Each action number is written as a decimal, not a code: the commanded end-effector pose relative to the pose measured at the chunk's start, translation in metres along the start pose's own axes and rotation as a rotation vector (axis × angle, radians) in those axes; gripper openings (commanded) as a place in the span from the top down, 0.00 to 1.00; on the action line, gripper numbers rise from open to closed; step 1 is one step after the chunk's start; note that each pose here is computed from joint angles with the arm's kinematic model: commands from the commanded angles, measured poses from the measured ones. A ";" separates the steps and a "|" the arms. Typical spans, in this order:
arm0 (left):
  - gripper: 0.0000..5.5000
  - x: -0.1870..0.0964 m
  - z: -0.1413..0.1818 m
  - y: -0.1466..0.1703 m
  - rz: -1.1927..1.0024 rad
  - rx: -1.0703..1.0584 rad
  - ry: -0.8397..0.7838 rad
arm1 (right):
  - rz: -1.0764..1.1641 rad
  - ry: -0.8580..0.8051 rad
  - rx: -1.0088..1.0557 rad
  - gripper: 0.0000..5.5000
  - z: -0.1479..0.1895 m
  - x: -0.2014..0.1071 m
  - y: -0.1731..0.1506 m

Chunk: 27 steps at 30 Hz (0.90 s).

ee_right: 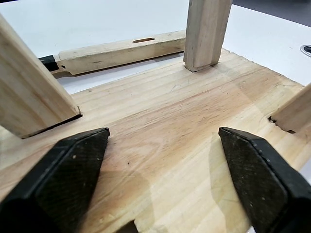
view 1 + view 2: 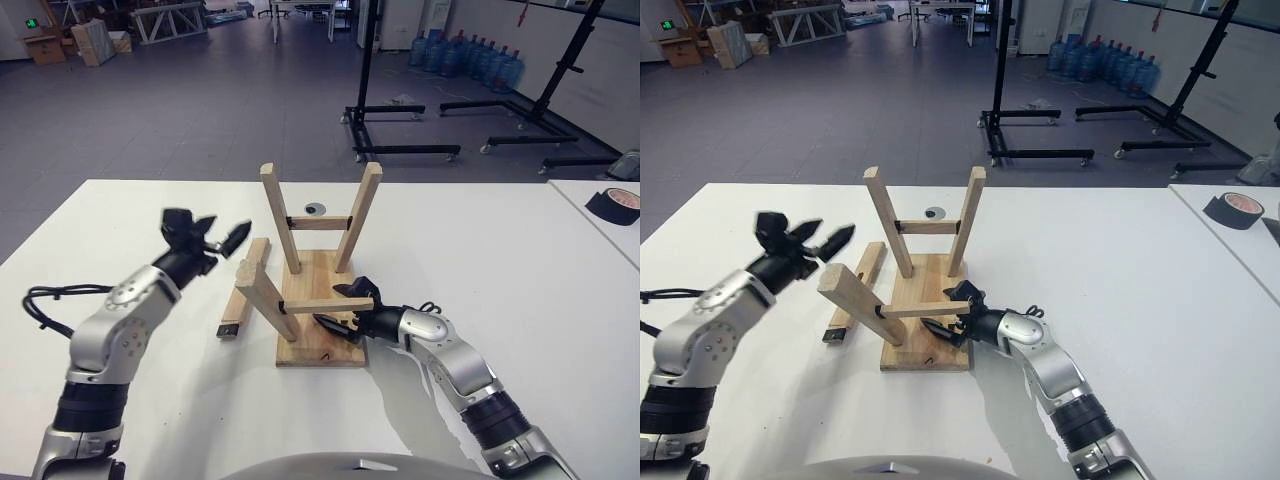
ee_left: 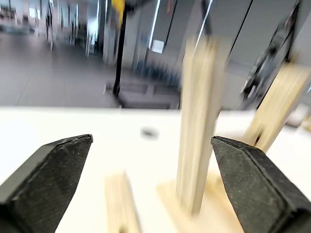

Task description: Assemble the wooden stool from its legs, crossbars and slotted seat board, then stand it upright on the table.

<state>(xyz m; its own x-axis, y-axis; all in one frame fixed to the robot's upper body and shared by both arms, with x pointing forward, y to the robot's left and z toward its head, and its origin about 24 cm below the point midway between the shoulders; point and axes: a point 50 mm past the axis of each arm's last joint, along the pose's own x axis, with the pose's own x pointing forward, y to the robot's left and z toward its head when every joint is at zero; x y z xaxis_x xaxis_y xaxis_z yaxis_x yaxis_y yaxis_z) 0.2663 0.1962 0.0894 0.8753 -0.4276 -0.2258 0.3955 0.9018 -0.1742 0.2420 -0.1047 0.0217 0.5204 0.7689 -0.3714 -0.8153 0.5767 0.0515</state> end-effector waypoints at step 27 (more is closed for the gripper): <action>0.55 0.002 -0.086 0.014 0.260 0.029 0.379 | -0.078 0.258 0.078 0.25 -0.055 -0.006 0.009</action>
<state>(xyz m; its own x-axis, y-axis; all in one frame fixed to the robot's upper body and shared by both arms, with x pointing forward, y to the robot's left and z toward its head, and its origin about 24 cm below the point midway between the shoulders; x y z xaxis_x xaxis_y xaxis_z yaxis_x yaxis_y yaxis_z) 0.2629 0.1890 0.0234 0.8349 -0.2250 -0.5023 0.2298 0.9718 -0.0533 0.2426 -0.1005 0.0204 0.5470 0.7537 -0.3642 -0.7958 0.6033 0.0533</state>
